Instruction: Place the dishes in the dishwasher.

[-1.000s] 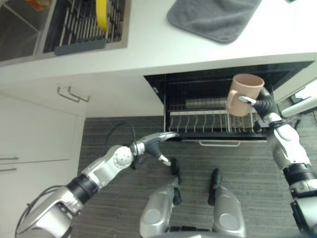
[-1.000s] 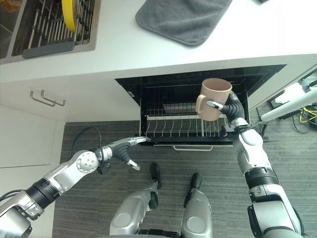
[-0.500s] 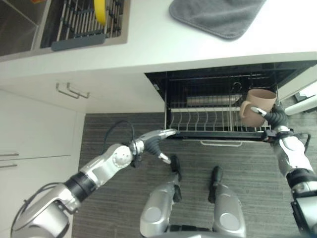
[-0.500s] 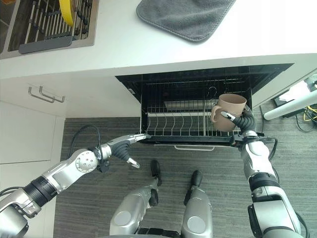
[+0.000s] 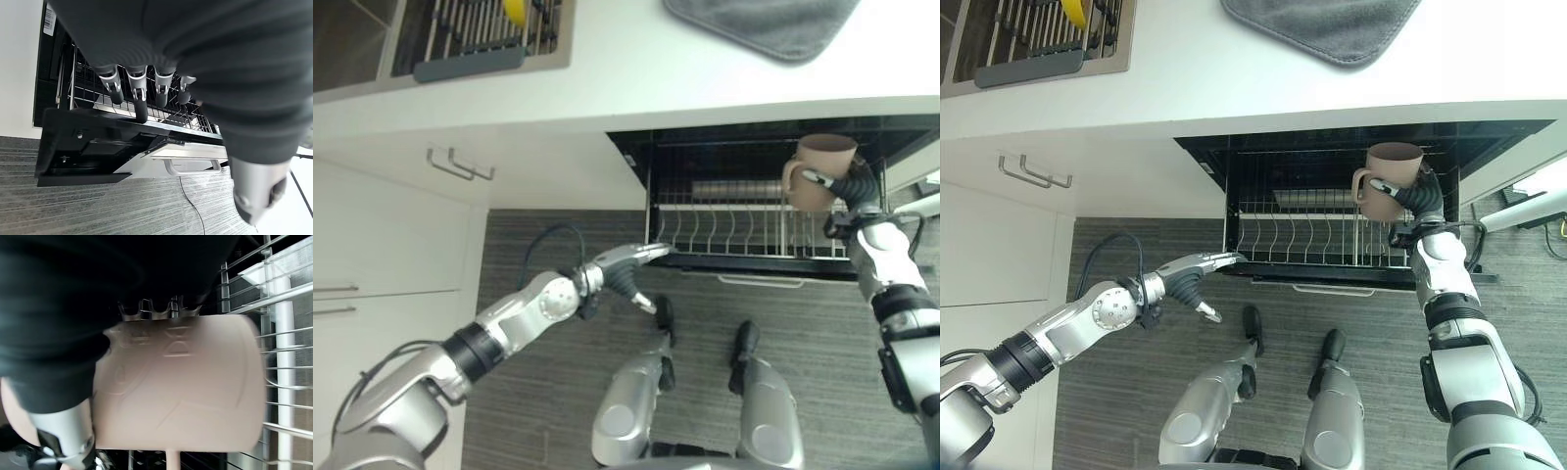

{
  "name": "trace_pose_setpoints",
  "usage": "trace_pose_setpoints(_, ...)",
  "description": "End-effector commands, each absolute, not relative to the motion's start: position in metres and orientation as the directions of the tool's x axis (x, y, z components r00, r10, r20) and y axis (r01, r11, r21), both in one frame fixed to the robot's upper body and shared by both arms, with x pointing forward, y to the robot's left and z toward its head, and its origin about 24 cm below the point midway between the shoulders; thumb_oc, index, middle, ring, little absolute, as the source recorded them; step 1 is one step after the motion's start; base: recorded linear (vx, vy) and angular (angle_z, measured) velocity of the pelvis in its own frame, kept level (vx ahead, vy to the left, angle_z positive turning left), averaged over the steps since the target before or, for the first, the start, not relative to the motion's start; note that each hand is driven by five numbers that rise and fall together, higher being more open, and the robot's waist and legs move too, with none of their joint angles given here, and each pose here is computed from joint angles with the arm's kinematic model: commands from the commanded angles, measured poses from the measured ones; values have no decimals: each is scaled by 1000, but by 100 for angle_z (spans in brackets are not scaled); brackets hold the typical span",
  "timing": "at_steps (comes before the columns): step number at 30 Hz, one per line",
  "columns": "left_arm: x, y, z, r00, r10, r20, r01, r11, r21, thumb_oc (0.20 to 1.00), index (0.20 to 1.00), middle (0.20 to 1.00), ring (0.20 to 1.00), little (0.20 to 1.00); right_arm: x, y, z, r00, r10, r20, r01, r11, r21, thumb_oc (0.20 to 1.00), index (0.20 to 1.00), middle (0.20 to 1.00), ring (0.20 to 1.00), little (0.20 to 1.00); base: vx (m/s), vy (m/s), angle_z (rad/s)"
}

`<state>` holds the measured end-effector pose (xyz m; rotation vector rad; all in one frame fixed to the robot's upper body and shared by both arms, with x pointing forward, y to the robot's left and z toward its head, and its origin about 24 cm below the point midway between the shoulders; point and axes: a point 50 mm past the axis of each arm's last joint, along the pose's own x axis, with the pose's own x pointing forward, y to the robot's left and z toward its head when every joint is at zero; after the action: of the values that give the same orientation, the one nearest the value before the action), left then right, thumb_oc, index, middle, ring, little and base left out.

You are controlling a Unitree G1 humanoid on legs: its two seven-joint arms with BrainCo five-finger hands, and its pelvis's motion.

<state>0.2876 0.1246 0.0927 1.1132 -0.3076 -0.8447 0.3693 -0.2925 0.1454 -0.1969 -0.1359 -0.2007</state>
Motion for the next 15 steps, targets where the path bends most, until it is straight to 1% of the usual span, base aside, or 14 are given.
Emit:
trace_pose_setpoints(1, 277, 119, 78, 620, -750, -232, 465, 112, 878, 1000, 1000, 1000, 1000, 1000, 380, -287, 207, 935, -141, 326, 218, 952, -213, 200, 200, 200, 200, 200, 19, 31, 5)
trace_pose_setpoints(5, 275, 115, 74, 616, -755, -225, 460, 112, 881, 1000, 1000, 1000, 1000, 1000, 385, -277, 212, 936, -134, 326, 220, 945, -242, 200, 200, 200, 200, 200, 6, 9, 1)
trace_pose_setpoints(8, 275, 112, 73, 615, -757, -220, 452, 111, 885, 1000, 1000, 1000, 1000, 1000, 388, -276, 214, 934, -161, 320, 246, 938, -245, 200, 200, 200, 200, 200, 11, -2, 2)
trace_pose_setpoints(12, 277, 112, 74, 615, -758, -220, 442, 101, 891, 1000, 1000, 1000, 1000, 1000, 388, -285, 221, 915, -244, 321, 323, 920, -220, 200, 200, 200, 200, 200, 4, -11, 5)
trace_pose_setpoints(15, 276, 112, 74, 614, -758, -220, 435, 93, 895, 1000, 1000, 1000, 1000, 1000, 387, -291, 229, 897, -270, 351, 358, 909, -215, 200, 200, 200, 200, 200, -3, -6, 4)
